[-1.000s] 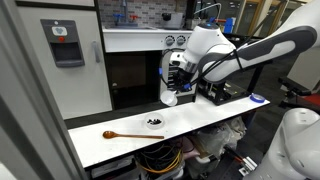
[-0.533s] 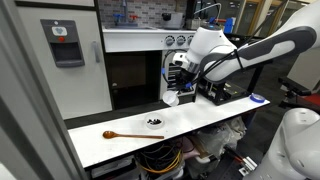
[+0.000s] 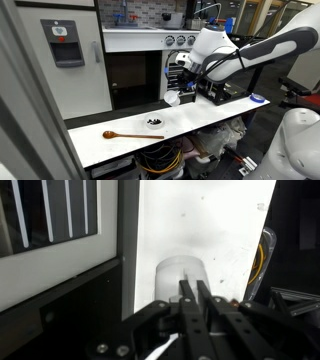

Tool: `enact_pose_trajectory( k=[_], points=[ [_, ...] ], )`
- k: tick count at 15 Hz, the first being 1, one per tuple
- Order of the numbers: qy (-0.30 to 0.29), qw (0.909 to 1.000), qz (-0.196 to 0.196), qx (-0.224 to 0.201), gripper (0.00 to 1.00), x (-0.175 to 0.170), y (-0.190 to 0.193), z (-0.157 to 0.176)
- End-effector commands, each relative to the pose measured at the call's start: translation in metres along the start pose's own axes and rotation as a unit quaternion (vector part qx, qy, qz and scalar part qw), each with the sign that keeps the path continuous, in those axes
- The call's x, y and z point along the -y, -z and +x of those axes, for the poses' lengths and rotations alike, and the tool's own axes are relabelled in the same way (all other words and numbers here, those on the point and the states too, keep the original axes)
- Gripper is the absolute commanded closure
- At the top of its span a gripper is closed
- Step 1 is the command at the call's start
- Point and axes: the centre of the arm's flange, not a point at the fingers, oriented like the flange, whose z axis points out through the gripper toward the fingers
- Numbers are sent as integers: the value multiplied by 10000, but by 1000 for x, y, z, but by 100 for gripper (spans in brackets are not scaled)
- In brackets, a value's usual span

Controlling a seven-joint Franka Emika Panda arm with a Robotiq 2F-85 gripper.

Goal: Lift the white cup and empty its contents into the bowl

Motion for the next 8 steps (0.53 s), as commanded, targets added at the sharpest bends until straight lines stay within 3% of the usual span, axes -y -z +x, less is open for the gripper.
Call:
enact_pose_trajectory(
  k=[1, 8],
  points=[
    [-152, 9996, -119, -195, 98, 10, -2, -17],
    [-611, 9970, -195, -443, 98, 22, -10, -48]
  ],
)
